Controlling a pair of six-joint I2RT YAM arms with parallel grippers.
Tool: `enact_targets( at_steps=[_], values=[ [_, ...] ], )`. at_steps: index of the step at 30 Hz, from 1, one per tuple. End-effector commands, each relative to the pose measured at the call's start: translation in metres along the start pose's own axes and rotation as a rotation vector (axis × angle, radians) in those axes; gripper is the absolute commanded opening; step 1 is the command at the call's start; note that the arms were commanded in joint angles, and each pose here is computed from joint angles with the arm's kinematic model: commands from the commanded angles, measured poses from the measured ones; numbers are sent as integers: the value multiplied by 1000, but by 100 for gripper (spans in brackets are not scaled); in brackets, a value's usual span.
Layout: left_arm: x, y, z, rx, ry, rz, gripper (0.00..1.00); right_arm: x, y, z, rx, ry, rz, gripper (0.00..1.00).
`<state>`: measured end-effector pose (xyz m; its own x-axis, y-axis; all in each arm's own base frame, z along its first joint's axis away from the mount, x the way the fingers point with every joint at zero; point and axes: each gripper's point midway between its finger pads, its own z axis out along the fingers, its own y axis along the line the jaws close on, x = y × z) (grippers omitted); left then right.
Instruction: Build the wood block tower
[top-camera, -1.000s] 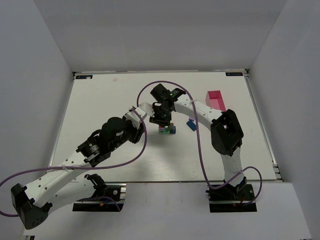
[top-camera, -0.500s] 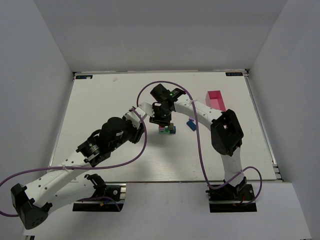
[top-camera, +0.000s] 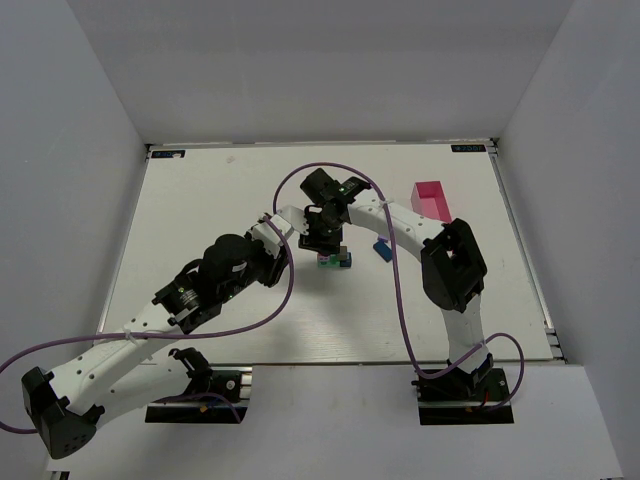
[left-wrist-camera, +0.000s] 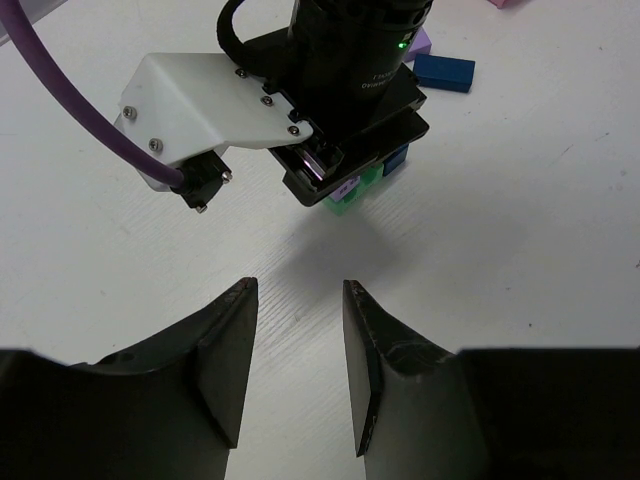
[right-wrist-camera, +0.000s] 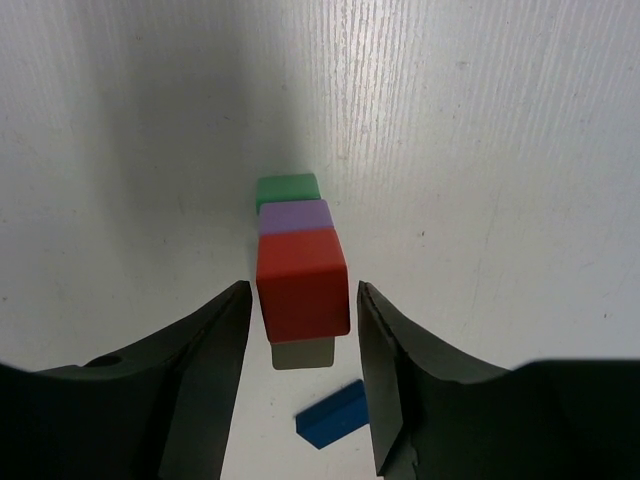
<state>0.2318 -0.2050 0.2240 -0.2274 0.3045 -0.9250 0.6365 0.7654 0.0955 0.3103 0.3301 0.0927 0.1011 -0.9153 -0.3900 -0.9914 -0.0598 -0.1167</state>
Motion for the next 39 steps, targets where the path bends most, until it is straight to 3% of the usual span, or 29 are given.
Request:
enact_targets(
  at_steps=[1, 2, 5, 7, 19, 30, 38, 39],
  values=[
    [-9, 1, -3, 2, -36, -2, 50, -5, 1, -7, 13, -12, -3, 54],
    [-9, 1, -3, 2, -36, -2, 50, -4, 1, -7, 12, -11, 1, 54],
    [-9, 1, -3, 2, -36, -2, 50, -6, 0, -9, 23, -16, 1, 66],
    [-9, 1, -3, 2, -36, -2, 50, -8, -2, -12, 35, -26, 1, 90],
    [-4, 2, -2, -7, -26, -1, 50, -18, -9, -36, 87, -90, 17, 90],
    [-30, -1, -24, 36, -191, 25, 53, -21, -15, -81, 183, -185, 52, 90],
    [-27, -5, -19, 56, -186, 37, 58, -10, -32, -139, 314, -354, 211, 90],
    [-25, -6, -16, 57, -173, 38, 61, -2, -48, -156, 401, -400, 242, 90]
  ],
)
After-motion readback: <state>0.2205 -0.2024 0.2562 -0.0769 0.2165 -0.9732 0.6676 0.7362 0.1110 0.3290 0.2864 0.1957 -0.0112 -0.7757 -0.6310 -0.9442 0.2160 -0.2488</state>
